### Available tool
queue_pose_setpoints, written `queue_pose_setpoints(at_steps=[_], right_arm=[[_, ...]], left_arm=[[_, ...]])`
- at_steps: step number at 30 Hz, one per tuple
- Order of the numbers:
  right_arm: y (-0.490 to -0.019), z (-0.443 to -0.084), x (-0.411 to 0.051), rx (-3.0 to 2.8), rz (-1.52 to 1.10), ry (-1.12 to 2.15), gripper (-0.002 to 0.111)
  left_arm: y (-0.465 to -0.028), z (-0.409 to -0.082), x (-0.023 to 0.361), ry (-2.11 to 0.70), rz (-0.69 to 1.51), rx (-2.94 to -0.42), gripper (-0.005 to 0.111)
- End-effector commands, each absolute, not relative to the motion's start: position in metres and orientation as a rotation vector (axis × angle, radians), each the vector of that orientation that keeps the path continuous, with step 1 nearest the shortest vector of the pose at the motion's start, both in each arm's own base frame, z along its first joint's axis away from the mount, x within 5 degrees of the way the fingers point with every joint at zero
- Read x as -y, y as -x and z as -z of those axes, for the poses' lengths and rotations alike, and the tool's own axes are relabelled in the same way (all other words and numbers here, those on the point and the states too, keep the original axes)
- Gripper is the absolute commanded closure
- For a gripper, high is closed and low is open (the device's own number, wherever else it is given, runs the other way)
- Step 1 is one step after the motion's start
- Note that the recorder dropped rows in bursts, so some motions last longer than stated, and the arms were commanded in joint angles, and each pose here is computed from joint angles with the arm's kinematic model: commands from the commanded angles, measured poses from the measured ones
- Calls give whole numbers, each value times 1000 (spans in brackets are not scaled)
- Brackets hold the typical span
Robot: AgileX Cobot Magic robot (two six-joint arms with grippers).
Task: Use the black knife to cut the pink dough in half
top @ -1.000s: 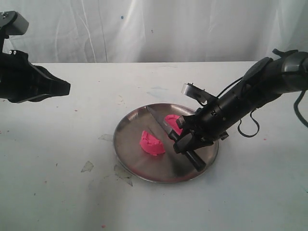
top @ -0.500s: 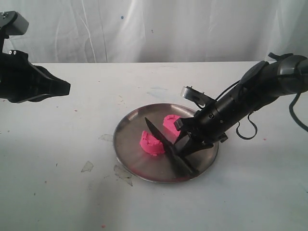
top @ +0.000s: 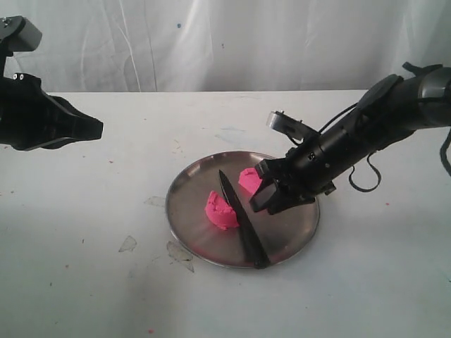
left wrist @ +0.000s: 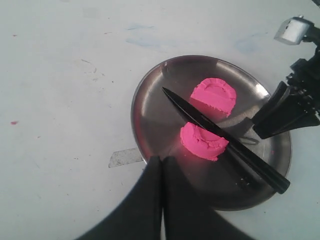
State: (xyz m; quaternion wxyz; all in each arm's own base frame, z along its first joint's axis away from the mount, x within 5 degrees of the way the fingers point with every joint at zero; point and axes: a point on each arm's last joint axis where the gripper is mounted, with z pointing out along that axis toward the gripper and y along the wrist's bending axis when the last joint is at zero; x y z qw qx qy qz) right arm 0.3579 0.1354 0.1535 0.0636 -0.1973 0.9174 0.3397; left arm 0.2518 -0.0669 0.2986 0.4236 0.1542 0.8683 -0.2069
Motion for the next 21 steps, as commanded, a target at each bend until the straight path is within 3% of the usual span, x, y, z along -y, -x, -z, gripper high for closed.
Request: queue_pose_setpoints(at_steps=[1,10,19,21], right_arm=[[-354,-180,-132,-2718,-955,660,71],[-336,-237,-110,-2701,-602,715,75],[-270,-317,-93,-2326,-534,537,108],[-245,-330,-88,-2250,-546,498,108]], left_arm=[[-249,-300,67,-365,549,-2172,107],[-249,-300,67,-364,543,-2169,107],[-249,-300,67,-368,539,-2169,107],[-249,-300,67,-368,539,-2169,107]])
